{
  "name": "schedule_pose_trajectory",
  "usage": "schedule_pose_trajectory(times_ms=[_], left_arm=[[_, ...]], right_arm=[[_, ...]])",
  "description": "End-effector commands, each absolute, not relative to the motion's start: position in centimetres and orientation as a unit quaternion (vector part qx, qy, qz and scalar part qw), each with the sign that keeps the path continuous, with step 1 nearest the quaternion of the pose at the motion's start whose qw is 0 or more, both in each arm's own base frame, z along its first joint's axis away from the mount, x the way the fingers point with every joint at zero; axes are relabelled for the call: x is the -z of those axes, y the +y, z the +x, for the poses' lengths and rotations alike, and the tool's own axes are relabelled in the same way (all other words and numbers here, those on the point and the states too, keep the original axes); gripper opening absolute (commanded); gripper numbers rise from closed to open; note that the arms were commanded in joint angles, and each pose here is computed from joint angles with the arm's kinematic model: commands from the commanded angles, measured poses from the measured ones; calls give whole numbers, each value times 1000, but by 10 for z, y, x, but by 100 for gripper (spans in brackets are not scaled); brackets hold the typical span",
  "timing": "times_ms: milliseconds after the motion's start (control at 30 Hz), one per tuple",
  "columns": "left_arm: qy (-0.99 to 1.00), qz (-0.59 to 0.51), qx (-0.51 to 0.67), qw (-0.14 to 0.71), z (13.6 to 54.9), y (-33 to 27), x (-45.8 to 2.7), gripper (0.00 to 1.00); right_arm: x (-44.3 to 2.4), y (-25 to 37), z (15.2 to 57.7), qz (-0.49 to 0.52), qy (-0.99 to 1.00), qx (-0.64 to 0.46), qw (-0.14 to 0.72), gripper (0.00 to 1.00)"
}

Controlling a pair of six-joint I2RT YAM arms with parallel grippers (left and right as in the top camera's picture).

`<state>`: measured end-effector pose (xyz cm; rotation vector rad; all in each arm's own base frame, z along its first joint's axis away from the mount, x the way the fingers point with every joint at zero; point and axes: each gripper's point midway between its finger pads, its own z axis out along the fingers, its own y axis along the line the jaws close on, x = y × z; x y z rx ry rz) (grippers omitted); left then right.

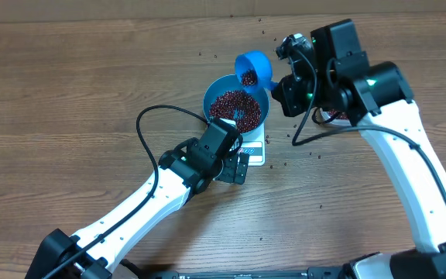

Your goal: Scoop item into bowl and weigh 150g on scale

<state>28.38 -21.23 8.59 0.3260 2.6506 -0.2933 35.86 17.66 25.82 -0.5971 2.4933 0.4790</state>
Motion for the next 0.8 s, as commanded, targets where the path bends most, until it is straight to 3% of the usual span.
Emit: schedule_pose_trajectory(times_ms=[0,233,433,767], left_arm=[[960,128,101,226,283,-211,-84,99],[960,128,101,226,283,-211,-84,99],[960,128,101,226,283,-211,-84,100],[960,128,101,226,283,-211,-84,99]], right_arm=[[-277,175,360,-238,913,-140,299,4],[-275,175,361,-247,914,-24,320,4],[-277,178,359,-255,909,13,329,4],[-276,196,352,-272,906,-44,321,4]])
